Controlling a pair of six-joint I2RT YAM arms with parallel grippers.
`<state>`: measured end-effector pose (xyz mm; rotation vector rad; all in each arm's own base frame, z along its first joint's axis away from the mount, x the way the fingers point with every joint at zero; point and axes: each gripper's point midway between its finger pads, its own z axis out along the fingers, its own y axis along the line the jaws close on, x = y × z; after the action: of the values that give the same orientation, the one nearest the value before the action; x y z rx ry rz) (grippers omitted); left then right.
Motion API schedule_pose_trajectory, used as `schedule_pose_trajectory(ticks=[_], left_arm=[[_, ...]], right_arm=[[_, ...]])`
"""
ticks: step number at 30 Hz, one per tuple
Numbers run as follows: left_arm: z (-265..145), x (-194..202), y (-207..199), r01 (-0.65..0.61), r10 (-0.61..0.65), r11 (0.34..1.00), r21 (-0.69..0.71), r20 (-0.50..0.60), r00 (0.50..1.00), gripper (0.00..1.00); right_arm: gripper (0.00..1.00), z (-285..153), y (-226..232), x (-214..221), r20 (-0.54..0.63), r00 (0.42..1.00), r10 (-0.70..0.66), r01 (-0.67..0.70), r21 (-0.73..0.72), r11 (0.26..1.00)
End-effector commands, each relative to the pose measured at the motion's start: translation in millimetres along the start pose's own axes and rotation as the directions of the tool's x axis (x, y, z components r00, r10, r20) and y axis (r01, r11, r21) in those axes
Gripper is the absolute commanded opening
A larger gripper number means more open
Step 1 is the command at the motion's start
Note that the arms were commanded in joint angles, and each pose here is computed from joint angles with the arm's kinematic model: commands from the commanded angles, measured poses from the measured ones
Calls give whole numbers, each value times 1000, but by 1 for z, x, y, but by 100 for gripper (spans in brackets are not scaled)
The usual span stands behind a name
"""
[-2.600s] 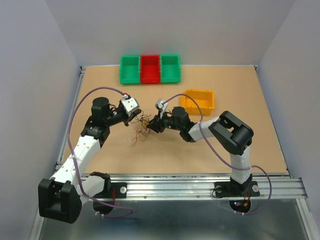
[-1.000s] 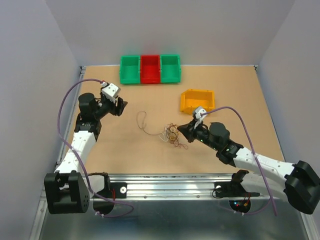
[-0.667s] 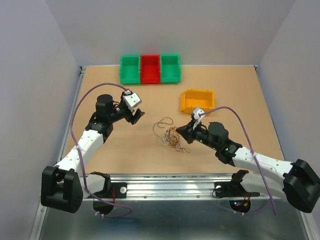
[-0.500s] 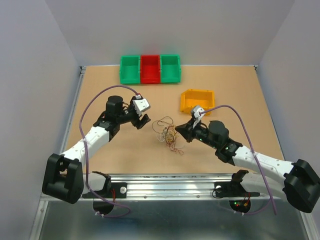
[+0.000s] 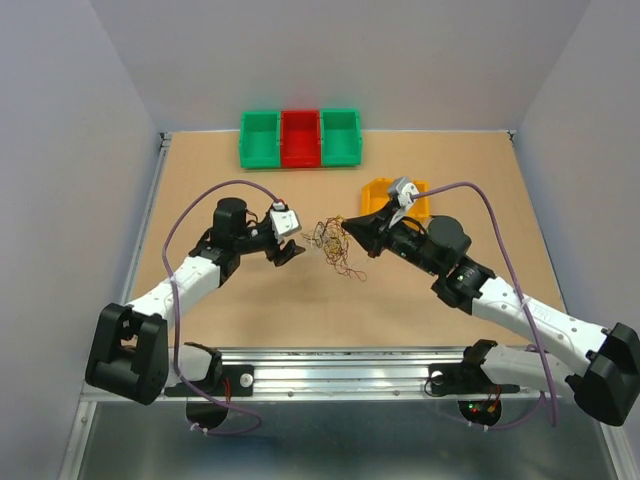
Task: Untangle the cables
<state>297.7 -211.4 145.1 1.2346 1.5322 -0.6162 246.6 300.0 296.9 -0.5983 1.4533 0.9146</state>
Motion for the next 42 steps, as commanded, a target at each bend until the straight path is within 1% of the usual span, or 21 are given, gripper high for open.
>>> schedule_pose_trajectory(ticks=[1,4,8,10,12,14,16,18,19,22,27,30,31,33,34,35,36,38,39,41,42], left_arm=[[-3,-25,-8,-119,115,992,33,111,987,72],[-4,-27,-10,-141,136,989,37,124,983,70],[-7,-33,-17,-195,187,980,26,186,964,70],[-9,-37,-16,-194,189,981,2,208,960,70],[-9,-40,-5,-184,193,981,-62,215,957,70],[-6,-40,-6,-171,178,984,-48,221,959,68],[-5,-41,-10,-167,167,986,-18,233,958,59],[-3,-43,-10,-162,162,987,-21,236,958,44],[-2,-44,-6,-152,156,988,-37,228,961,24],[0,-42,-1,-140,149,989,-55,213,966,0],[-2,-39,8,-122,139,987,-101,186,973,0],[-7,-36,36,-66,96,973,-220,129,987,0],[-10,-33,45,-35,66,968,-248,119,991,0],[-26,-28,72,16,22,947,-320,115,993,0],[-31,-29,81,57,-14,940,-335,130,991,0],[-37,-26,90,83,-37,929,-360,132,990,0],[-49,-20,104,111,-61,908,-405,132,989,0],[-65,-19,122,144,-88,858,-493,134,987,0],[-70,-18,127,149,-92,840,-522,134,987,0],[-82,-15,134,158,-100,803,-574,132,986,0],[-90,-15,141,164,-105,766,-621,130,986,0]], right_arm=[[1,5,14,-58,111,994,2,3,-44,999],[1,10,17,-72,131,991,2,5,-49,999],[1,15,21,-79,127,992,2,7,-75,997],[1,16,24,-79,124,992,2,9,-90,996],[1,17,25,-78,119,993,3,9,-97,995],[1,17,26,-78,121,993,4,9,-102,995],[0,17,27,-79,126,992,4,9,-105,994],[1,17,27,-80,131,991,4,10,-105,994],[1,17,26,-81,133,991,3,10,-101,995],[1,14,22,-83,146,989,1,10,-76,997],[1,1,10,-87,185,983,-3,2,4,1000],[1,-16,-7,-91,222,975,-6,-18,110,994],[1,-24,-21,-91,239,971,-6,-42,192,980],[1,-46,-36,-90,271,963,-10,-70,286,956],[1,-59,-54,-79,273,962,-13,-96,381,920],[1,-69,-62,-77,287,958,-17,-111,423,899],[1,-90,-70,-87,338,941,-26,-148,477,867],[1,-114,-74,-87,378,925,-35,-176,509,842],[0,-115,-79,-78,360,932,-36,-173,531,830],[1,-138,-81,-86,410,911,-46,-208,553,807],[1,-144,-82,-86,419,907,-48,-215,559,801]])
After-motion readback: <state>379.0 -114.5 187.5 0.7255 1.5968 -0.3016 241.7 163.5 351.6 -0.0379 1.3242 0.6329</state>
